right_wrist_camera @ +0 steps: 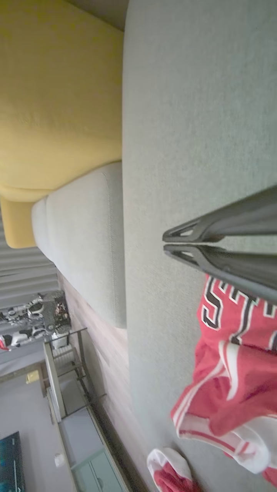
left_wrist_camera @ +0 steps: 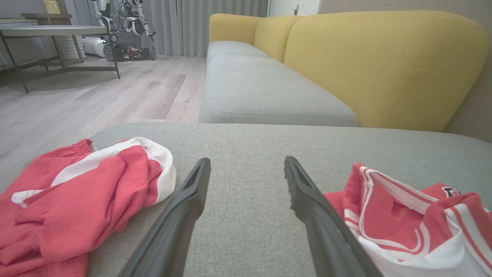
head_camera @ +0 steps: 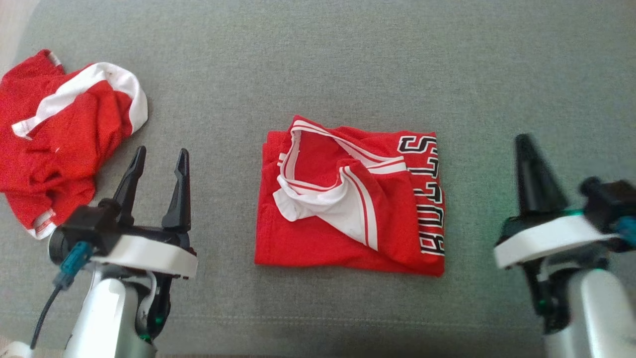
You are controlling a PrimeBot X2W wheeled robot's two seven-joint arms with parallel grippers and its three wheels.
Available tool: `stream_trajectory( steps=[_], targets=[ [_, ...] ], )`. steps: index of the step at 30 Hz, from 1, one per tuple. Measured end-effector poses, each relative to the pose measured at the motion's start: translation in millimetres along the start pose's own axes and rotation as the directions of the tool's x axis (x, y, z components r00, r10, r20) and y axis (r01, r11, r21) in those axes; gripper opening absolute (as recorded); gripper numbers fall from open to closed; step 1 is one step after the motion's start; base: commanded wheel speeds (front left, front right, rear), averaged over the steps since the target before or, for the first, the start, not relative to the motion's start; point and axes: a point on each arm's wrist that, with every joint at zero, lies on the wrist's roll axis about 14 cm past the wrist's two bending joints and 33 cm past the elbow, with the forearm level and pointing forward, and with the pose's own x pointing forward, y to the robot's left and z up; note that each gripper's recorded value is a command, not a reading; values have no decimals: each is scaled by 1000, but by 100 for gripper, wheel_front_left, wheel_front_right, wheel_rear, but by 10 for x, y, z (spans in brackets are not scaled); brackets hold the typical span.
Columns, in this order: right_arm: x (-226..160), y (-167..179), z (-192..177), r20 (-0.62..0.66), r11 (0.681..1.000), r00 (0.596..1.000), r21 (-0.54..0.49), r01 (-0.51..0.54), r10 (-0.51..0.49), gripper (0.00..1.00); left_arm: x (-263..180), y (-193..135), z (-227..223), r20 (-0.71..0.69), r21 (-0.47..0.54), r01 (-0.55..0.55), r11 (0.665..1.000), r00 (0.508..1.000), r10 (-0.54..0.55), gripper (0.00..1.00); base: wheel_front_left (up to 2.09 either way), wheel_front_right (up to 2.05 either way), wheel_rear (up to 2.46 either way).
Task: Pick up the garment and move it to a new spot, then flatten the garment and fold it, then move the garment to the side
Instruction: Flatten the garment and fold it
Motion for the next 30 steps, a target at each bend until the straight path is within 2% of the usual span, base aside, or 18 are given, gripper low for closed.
stream_trajectory(
  steps=[5, 10, 19, 30],
  targets=[
    [13, 429, -370, -114, 992, 986, 31, -123, 125, 0, -11, 18, -21, -7, 1, -5, 1000, 1000, 5, 100, 0, 0, 0],
    [-30, 915, -787, -233, 962, 935, 104, -251, 269, 0, -36, 51, -47, -16, 3, -15, 1000, 1000, 15, 100, 0, 0, 0],
    [91, 1364, -1075, -300, 914, 864, 154, -375, 405, 0, -56, 147, -63, -23, -2, -47, 999, 999, 47, 100, 0, 0, 0],
    [-137, 1916, -1269, -349, 823, 746, 208, -528, 567, 0, -73, 198, -124, -40, -3, -65, 998, 997, 64, 100, 0, 0, 0]
  ],
)
